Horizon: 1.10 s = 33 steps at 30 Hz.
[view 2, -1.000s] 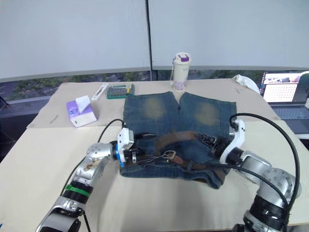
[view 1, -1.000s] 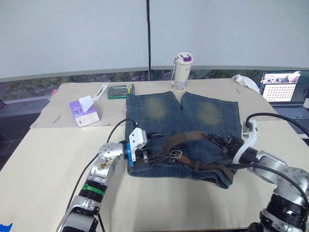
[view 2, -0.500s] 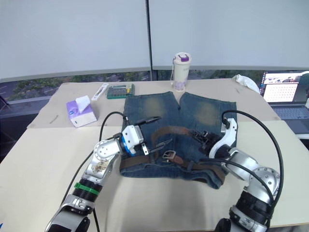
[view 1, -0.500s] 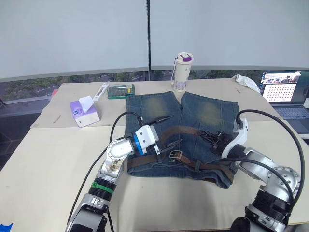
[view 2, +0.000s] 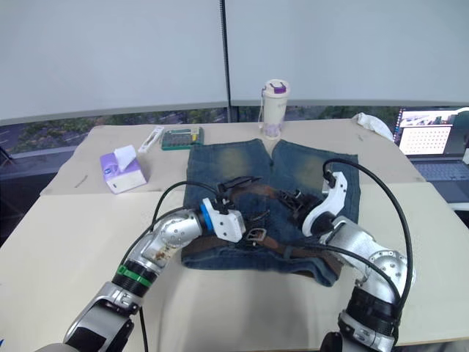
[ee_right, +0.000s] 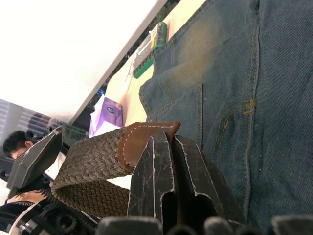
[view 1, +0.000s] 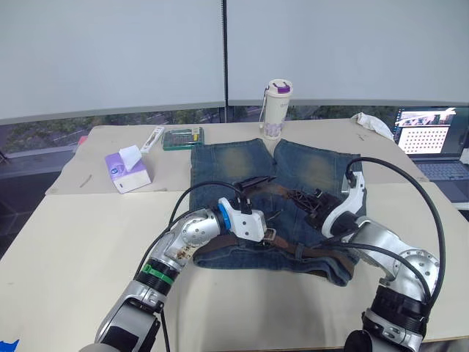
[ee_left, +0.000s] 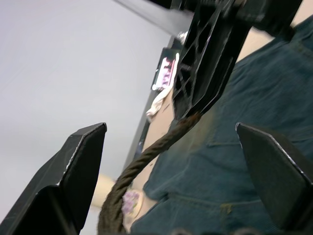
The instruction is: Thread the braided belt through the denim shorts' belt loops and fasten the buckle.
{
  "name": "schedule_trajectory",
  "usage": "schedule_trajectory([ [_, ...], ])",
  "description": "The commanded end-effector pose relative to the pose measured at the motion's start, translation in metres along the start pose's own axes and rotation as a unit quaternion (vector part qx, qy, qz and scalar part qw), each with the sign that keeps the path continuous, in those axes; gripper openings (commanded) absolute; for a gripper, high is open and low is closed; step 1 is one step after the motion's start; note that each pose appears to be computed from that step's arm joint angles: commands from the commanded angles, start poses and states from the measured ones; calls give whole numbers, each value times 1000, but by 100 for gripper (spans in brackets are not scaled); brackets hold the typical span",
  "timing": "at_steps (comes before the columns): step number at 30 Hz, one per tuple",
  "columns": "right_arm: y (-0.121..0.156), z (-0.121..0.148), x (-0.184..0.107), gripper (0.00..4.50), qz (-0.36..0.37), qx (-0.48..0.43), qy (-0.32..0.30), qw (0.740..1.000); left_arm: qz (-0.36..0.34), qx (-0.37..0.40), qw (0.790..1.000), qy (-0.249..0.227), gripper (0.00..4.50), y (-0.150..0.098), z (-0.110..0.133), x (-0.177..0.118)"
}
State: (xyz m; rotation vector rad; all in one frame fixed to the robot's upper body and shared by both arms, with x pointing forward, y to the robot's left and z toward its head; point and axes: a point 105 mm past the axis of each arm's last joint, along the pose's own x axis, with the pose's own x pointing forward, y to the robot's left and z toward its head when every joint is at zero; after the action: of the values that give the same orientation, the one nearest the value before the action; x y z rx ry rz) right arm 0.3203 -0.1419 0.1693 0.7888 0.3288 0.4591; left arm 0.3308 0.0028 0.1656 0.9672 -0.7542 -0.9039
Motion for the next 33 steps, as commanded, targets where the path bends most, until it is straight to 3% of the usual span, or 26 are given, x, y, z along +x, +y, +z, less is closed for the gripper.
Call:
schedule_trajectory([
  [1,12,6,-3,0,17,-17,-15,1000,14,16,1000,5,334,9,0,0],
  [11,10,5,-4,0,10,-30,-14,999,16,4,1000,17,3,9,-4,-6],
  [15,13,8,-5,0,17,-45,-24,999,22,-21,999,33,3,8,-11,-12],
  [21,35,7,-8,0,80,-75,-31,993,48,-117,991,51,3,5,-24,-25],
  [26,48,1,-13,0,120,-200,-28,972,114,-266,956,36,3,14,-36,-41],
  [27,47,-1,-14,55,121,-237,-25,964,125,-295,947,36,0,16,-40,-45],
  [30,43,-14,-15,125,115,-342,4,933,136,-341,930,31,0,19,-45,-54],
  [31,36,-16,-13,125,90,-384,11,919,140,-352,925,30,0,20,-47,-57],
  [32,31,-17,-11,181,75,-413,14,908,142,-361,921,29,0,21,-48,-59],
  [33,28,-20,-10,205,69,-440,21,895,146,-371,917,30,0,22,-50,-61],
])
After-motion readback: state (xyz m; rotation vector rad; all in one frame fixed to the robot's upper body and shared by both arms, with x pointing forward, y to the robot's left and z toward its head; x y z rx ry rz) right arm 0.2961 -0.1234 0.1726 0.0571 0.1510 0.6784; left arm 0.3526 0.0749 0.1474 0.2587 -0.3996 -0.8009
